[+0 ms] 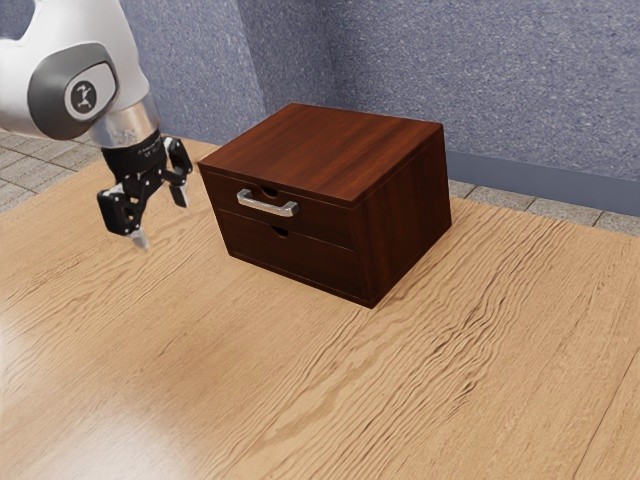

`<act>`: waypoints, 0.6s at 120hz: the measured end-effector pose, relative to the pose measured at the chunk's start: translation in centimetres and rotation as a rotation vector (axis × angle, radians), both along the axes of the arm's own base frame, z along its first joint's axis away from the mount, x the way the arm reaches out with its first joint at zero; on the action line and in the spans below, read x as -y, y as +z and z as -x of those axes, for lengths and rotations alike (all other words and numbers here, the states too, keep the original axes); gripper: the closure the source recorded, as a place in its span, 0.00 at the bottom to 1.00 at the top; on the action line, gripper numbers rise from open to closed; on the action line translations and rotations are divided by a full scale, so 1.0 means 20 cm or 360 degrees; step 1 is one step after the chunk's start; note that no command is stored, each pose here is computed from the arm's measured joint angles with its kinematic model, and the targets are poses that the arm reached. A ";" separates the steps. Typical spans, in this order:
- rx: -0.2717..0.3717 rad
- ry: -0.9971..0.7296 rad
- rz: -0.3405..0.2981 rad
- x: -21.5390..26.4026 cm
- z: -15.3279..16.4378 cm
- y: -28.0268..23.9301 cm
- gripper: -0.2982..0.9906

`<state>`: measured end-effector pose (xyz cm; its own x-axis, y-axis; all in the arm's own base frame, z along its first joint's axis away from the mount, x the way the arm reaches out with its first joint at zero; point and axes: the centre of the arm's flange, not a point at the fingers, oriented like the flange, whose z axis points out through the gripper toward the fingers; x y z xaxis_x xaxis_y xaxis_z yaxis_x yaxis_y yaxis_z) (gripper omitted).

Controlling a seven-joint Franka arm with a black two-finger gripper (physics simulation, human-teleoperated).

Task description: Pull the drawer handle with one arm to open the drawer

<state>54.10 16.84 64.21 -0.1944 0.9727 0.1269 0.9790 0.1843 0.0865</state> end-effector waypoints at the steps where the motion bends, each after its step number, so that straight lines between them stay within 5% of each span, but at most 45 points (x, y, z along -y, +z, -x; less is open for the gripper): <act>1: 0.0002 0.0006 0.0000 -0.01 0.00 -0.01 0.23; 26: 0.0119 0.0097 0.0071 -0.11 -0.07 -0.12 0.23; 60: 0.0234 -0.0110 0.0101 0.28 -0.33 -0.23 0.23; 72: 0.0311 -0.0047 0.0103 0.18 -0.15 -0.23 0.23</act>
